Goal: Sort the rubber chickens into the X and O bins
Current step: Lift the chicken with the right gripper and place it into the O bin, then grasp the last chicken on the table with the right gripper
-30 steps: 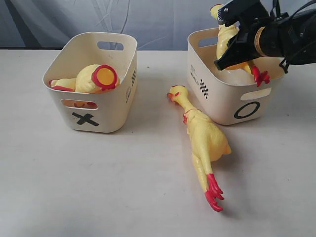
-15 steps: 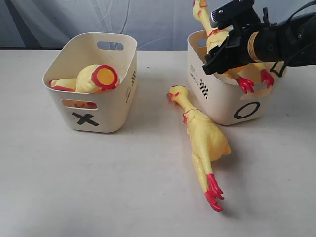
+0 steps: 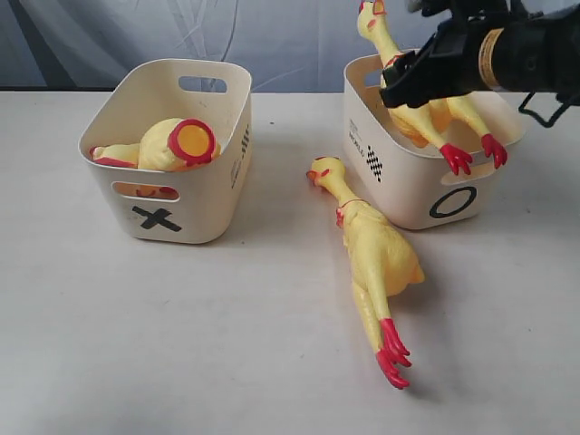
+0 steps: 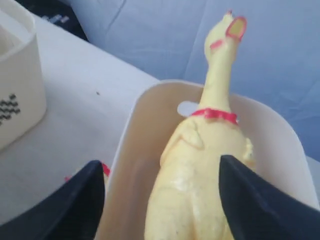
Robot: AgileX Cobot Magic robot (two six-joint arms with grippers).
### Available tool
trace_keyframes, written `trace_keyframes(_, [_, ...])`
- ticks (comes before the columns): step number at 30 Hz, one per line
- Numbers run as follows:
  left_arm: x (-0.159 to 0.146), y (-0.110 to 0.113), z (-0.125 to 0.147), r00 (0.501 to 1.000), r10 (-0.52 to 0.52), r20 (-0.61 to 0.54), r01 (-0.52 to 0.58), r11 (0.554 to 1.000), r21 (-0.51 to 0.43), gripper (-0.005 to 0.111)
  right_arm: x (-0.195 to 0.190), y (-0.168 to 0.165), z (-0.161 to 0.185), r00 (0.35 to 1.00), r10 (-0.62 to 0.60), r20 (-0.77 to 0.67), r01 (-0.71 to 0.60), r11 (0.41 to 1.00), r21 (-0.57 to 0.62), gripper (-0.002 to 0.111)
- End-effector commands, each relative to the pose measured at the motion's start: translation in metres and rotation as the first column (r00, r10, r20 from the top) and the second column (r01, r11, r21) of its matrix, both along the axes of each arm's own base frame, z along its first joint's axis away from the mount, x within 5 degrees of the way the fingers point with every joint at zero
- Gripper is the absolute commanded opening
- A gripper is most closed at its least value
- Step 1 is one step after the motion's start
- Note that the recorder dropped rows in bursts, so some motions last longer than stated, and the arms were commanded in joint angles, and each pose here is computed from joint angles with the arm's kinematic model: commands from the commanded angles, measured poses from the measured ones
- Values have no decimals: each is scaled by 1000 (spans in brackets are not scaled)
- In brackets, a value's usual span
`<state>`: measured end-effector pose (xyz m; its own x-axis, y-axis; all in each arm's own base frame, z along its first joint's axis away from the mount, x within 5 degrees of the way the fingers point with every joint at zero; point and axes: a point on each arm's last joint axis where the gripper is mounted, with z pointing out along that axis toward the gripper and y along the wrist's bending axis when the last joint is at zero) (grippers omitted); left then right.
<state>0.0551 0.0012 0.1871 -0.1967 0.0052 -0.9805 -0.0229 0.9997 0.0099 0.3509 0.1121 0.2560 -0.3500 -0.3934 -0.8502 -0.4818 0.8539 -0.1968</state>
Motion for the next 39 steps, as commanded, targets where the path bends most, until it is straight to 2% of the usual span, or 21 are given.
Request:
trace_keyframes(1, [0, 0, 2, 1000, -3, 16, 3, 1000, 4, 0, -20, 11, 29, 993, 121, -11, -117, 974, 192, 62])
trace_keyframes(5, [0, 0, 2, 1000, -3, 16, 3, 1000, 4, 0, -44, 30, 28, 925, 341, -165, -248, 874, 417, 58])
trace_keyframes(7, [0, 0, 2, 1000, -3, 16, 3, 1000, 4, 0, -53, 33, 21, 889, 410, -205, -285, 844, 454, 53])
trace_keyframes(10, [0, 0, 2, 1000, -3, 16, 3, 1000, 5, 0, -61, 33, 8, 867, 432, -248, -286, 839, 463, 47])
trace_keyframes(19, [0, 0, 2, 1000, -3, 16, 3, 1000, 5, 0, -82, 20, -42, 855, 345, -388, -182, 899, 398, 63])
trace_keyframes(22, [0, 0, 2, 1000, -3, 16, 3, 1000, 5, 0, -87, 16, -52, 855, 311, -414, -155, 917, 368, 63])
trace_keyframes(28, [0, 0, 2, 1000, -3, 16, 3, 1000, 5, 0, -100, 14, -65, 821, 330, -465, -152, 913, 380, 63])
trace_keyframes(33, [0, 0, 2, 1000, -3, 16, 3, 1000, 6, 0, -112, 5, -86, 813, 250, -526, -84, 944, 318, 63])
trace_keyframes(39, [0, 0, 2, 1000, -3, 16, 3, 1000, 6, 0, -123, 12, -97, 807, 226, -546, -96, 962, 256, 63])
